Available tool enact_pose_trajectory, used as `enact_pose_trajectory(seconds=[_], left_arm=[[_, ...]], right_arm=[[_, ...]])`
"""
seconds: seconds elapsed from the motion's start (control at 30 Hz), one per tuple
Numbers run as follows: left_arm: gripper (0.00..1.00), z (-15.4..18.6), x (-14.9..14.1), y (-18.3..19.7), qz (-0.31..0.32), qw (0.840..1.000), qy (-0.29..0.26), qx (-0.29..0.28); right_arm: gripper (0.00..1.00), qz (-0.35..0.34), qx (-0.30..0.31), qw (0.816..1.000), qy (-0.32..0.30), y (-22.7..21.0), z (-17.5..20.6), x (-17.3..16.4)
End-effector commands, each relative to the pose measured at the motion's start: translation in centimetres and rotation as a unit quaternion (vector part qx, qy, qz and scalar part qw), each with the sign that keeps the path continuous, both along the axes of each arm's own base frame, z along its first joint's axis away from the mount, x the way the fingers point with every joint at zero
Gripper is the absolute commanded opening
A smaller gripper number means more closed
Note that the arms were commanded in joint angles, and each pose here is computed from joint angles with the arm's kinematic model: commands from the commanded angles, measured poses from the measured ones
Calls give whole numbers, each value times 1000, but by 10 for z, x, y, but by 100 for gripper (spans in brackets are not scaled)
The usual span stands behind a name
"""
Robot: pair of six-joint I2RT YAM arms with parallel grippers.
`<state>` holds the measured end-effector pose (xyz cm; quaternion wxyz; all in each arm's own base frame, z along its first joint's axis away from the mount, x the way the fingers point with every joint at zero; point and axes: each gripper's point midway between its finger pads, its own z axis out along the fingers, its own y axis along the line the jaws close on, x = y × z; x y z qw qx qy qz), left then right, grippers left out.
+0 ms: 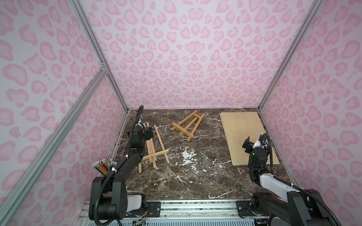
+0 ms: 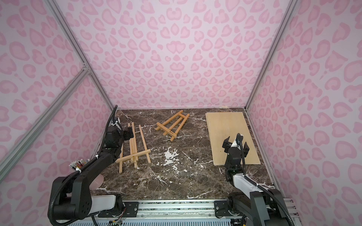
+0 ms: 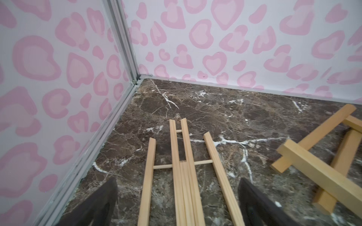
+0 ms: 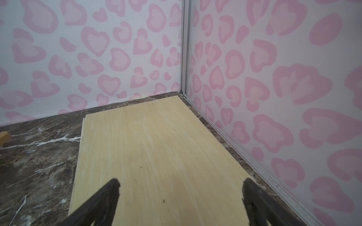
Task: Disassemble the easel
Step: Reset both arms
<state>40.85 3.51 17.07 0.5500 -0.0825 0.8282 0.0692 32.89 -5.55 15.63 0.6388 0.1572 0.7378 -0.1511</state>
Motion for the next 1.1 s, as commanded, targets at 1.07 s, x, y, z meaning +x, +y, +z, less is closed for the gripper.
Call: enact_pose_trajectory(seconds=[1.07], left_arm=[[100, -27, -20, -19, -95, 994, -5, 49]], right_arm=[[99, 176, 4, 982, -72, 39, -12, 16]])
